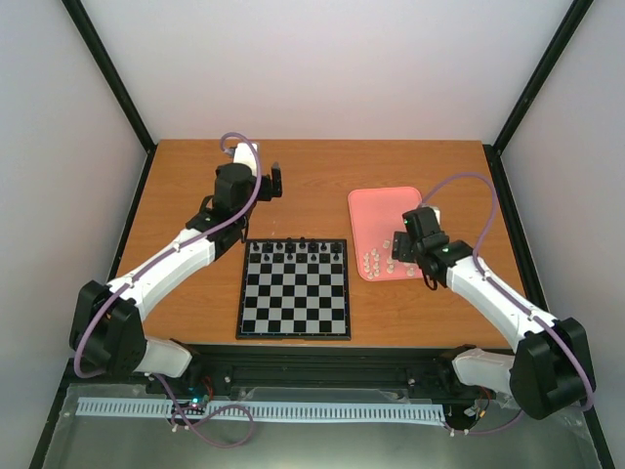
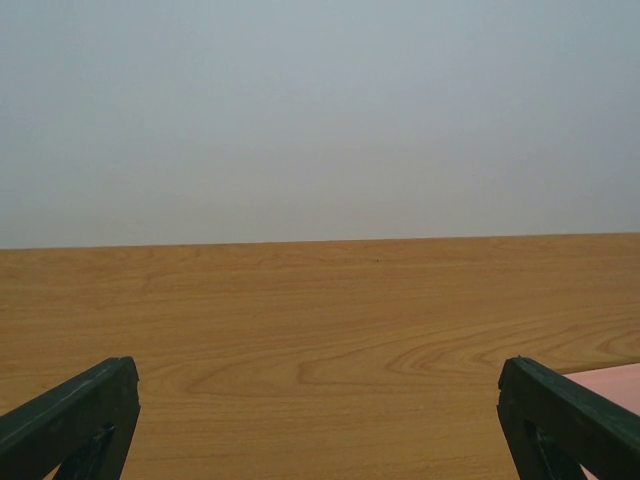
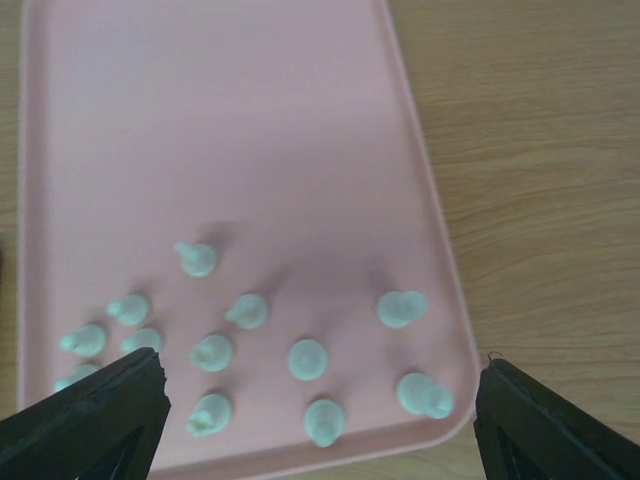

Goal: Set up the chess pieces on the board
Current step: Pick up the chess piece from the storage box.

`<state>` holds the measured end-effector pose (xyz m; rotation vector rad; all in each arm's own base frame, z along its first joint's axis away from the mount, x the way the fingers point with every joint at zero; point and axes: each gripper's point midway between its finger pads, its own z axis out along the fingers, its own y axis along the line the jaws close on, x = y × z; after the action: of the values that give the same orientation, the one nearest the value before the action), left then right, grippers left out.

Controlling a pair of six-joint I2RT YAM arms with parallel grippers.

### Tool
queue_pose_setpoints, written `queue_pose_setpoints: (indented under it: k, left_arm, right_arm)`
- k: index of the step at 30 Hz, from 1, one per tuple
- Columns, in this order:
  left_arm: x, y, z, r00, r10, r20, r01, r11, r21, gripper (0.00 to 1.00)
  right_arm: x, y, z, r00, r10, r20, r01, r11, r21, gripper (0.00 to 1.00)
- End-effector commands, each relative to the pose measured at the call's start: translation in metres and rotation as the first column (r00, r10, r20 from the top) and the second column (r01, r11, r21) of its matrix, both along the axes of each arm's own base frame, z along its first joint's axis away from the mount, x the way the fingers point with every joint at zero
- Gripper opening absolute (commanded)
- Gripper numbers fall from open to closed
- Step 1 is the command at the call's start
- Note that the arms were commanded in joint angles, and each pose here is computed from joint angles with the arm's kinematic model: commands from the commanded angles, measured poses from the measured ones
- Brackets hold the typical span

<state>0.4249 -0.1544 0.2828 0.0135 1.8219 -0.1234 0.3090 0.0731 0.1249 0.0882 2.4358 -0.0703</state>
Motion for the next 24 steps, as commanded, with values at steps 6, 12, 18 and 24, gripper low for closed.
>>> queue_pose_setpoints:
  k: [6, 12, 18, 24]
  left_arm:
    - [0.001, 0.001, 0.010, 1.000, -0.017, 0.025, 0.018, 0.999, -0.027, 1.00]
    - [0.003, -0.001, 0.011, 0.999, -0.024, 0.023, 0.025, 0.999, -0.023, 1.00]
    - [0.001, -0.003, 0.011, 0.999, -0.036, 0.025, 0.037, 0.999, -0.031, 1.00]
    - [0.005, -0.006, 0.005, 0.999, -0.042, 0.011, 0.042, 0.999, -0.026, 1.00]
  right_arm:
    - [-0.006, -0.046, -0.015, 0.984, -0.175, -0.028, 0.176, 0.983, 0.045, 0.85]
    - [-0.014, -0.065, -0.022, 0.967, -0.256, -0.021, 0.256, 0.965, 0.054, 0.74]
    - [-0.015, -0.069, -0.027, 0.962, -0.270, -0.035, 0.271, 0.961, 0.056, 0.58]
    - [-0.011, -0.062, -0.043, 0.965, -0.248, -0.080, 0.254, 0.964, 0.073, 0.55]
